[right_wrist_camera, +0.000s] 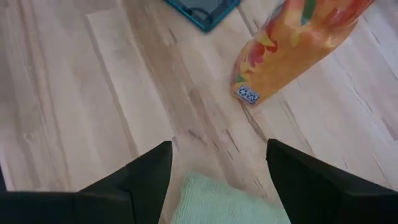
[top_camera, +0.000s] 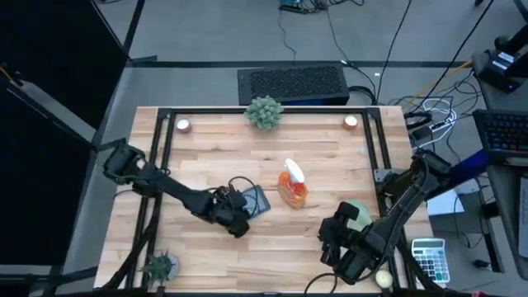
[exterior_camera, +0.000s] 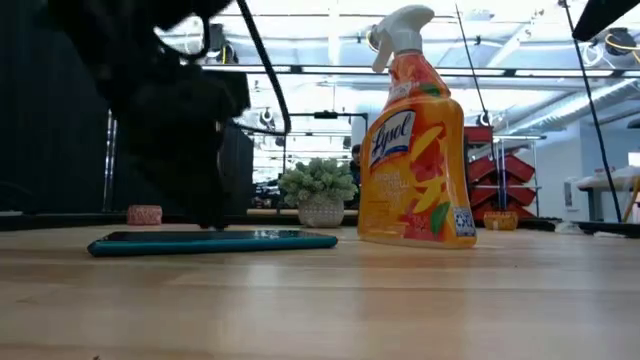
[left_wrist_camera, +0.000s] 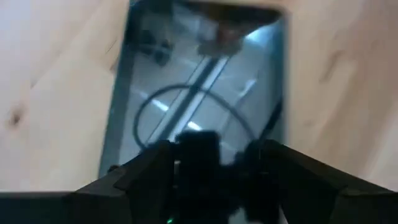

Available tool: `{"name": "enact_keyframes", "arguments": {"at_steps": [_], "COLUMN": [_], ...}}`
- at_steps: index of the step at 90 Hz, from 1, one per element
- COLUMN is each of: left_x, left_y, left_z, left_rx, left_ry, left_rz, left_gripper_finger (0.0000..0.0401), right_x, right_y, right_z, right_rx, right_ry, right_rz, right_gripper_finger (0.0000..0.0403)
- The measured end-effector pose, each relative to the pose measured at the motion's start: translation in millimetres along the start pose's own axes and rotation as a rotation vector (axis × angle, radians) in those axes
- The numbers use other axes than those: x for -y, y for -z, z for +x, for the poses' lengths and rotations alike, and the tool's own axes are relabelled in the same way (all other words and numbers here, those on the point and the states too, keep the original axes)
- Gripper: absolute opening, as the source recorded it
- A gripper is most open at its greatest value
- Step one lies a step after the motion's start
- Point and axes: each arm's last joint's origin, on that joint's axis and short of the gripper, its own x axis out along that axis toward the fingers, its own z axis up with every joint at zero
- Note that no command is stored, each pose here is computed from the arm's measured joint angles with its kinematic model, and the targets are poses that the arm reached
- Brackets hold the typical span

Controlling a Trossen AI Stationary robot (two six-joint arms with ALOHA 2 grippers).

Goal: Apply microfiber cloth
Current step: Wipe the back of the cellphone using the microfiber cloth

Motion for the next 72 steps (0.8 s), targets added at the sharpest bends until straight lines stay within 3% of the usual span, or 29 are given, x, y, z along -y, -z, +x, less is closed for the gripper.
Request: {"name": "enact_keyframes", "arguments": {"at_steps": [14,21,41,60,72], "left_x": [1.6,1.8,1.4,0.4,0.2], "left_y": [3.1,3.5,5.0,4.4,3.1], "left_z": [8.6,9.3,9.4,9.7,9.4], "left_rx": [-0.005,-0.010,-0.054,-0.064,-0.068], "left_ry": [-0.024,-0.023,0.002,0.018,0.022], "left_rz": [0.006,0.065,0.383,0.761,0.909], "left_gripper_finger": [0.0242,0.0242,0.0242,0.0241,0.0241], "right_x": [-0.3,-0.3,-0.4,-1.7,-2.7], "right_y": [0.6,0.6,0.5,0.1,-0.3], "right_z": [-0.3,-0.3,-0.3,-0.3,-0.3], "right_rx": [0.001,0.000,-0.001,0.003,0.006], "right_ry": [-0.001,-0.001,-0.002,-0.014,-0.023], "right_rz": [-0.002,0.000,-0.003,-0.008,-0.009], "right_gripper_finger": [0.0242,0.0242,0.0242,0.0242,0.0242]}}
